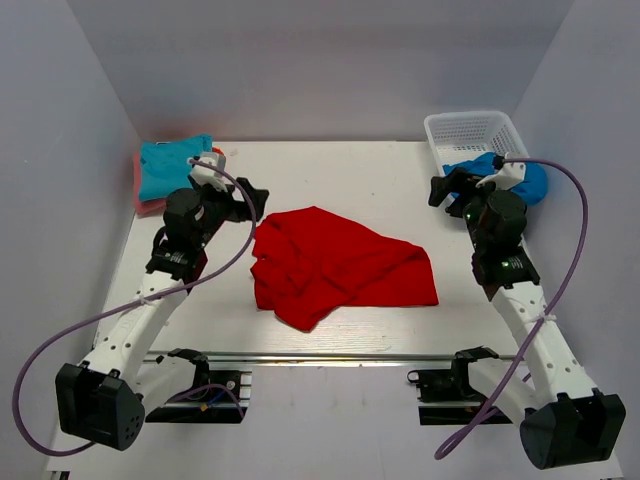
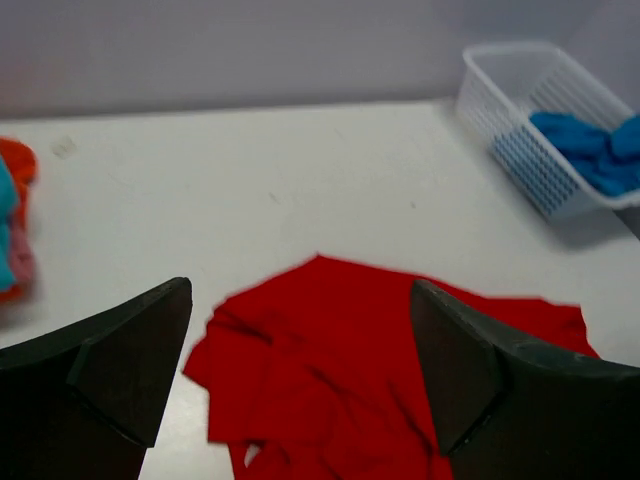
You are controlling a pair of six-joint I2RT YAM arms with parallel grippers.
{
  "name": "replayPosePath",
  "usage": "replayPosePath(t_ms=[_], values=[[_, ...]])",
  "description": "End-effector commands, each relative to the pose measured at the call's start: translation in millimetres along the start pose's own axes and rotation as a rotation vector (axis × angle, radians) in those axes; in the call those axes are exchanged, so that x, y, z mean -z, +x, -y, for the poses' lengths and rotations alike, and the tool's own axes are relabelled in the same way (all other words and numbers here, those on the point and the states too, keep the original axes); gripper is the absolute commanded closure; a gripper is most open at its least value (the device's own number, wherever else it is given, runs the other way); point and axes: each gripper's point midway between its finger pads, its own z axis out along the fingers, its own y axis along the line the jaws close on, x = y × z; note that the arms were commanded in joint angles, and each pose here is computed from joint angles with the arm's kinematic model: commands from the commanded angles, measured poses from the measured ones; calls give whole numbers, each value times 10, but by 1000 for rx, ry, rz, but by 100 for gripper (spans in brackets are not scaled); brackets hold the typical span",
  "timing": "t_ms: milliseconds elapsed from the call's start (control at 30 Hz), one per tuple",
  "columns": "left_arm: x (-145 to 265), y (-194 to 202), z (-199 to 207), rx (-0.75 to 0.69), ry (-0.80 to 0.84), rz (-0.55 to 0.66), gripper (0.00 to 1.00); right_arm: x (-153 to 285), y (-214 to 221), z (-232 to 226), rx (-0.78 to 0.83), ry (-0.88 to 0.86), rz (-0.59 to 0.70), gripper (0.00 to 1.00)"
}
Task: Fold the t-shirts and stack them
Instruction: Flatten out the tshirt
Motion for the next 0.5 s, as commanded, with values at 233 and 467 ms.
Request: replayPosePath(t_ms=[233, 467], values=[[-39, 770, 383, 40, 213, -369, 0, 22, 397, 106, -139, 65, -106, 10], [-17, 1649, 618, 117, 253, -630, 4, 21, 1040, 297, -78, 157, -374, 10]])
